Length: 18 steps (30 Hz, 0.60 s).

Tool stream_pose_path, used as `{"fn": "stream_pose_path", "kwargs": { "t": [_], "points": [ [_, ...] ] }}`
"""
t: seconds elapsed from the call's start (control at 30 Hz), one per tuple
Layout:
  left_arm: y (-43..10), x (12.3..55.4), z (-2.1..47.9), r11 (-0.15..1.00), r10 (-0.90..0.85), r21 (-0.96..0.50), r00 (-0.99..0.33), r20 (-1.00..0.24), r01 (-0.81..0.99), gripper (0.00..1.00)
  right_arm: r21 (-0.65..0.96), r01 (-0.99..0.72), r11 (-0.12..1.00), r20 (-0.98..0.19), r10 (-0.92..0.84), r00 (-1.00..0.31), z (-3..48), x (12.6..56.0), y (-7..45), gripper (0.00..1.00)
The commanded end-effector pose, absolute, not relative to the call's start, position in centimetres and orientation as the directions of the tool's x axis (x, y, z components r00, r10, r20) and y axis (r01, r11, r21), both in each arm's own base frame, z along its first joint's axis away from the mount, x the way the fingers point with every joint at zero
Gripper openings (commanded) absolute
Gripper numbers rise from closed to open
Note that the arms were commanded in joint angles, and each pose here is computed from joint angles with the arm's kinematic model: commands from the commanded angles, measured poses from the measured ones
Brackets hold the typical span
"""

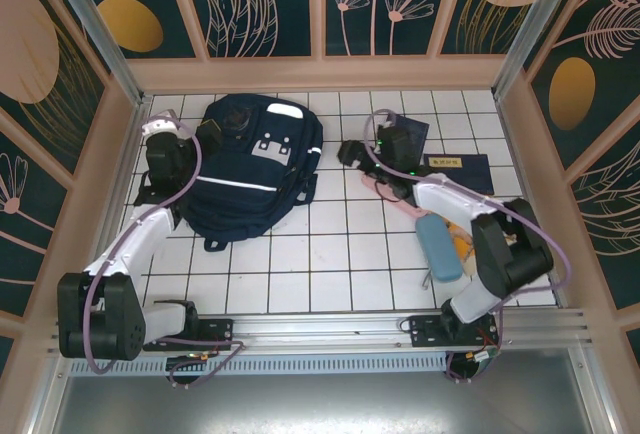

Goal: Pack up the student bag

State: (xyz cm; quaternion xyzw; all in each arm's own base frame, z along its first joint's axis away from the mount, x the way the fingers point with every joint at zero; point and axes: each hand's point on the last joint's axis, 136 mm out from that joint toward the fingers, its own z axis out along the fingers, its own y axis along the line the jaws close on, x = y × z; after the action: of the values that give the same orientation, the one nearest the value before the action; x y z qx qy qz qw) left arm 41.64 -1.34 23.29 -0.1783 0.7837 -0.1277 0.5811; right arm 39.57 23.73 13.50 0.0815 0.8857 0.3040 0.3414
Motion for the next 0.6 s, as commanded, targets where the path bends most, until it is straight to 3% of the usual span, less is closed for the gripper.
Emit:
{"fn": "stream_pose_path", "kwargs": {
  "t": [0.0, 0.2, 0.43, 0.57],
  "points": [
    [-2.9, 41.4, 21.6, 0.883, -0.461, -0.452, -0.411, -0.786, -0.126, 0.98, 0.692, -0.083, 0.717, -0.44, 0.328, -0.836, 13.2, 39.8, 28.9, 0.95],
    [-4.8, 40.9, 20.3, 0.874, -0.444, -0.481, -0.51, -0.737, -0.067, 0.99, 0.735, -0.034, 0.677, -0.307, 0.288, -0.907, 9.1, 41.1, 33.1, 0.79],
    [-6.3, 40.7, 18.3, 0.868, -0.425, -0.494, -0.599, -0.679, -0.057, 0.88, 0.768, -0.014, 0.64, -0.225, 0.248, -0.942, 6.5, 41.7, 35.2, 0.59],
    [-7.6, 41.0, 17.6, 0.881, -0.385, -0.471, -0.631, -0.674, -0.036, 0.88, 0.766, -0.042, 0.642, -0.2, 0.176, -0.964, 5.4, 41.7, 36.4, 0.42]
  ]
}}
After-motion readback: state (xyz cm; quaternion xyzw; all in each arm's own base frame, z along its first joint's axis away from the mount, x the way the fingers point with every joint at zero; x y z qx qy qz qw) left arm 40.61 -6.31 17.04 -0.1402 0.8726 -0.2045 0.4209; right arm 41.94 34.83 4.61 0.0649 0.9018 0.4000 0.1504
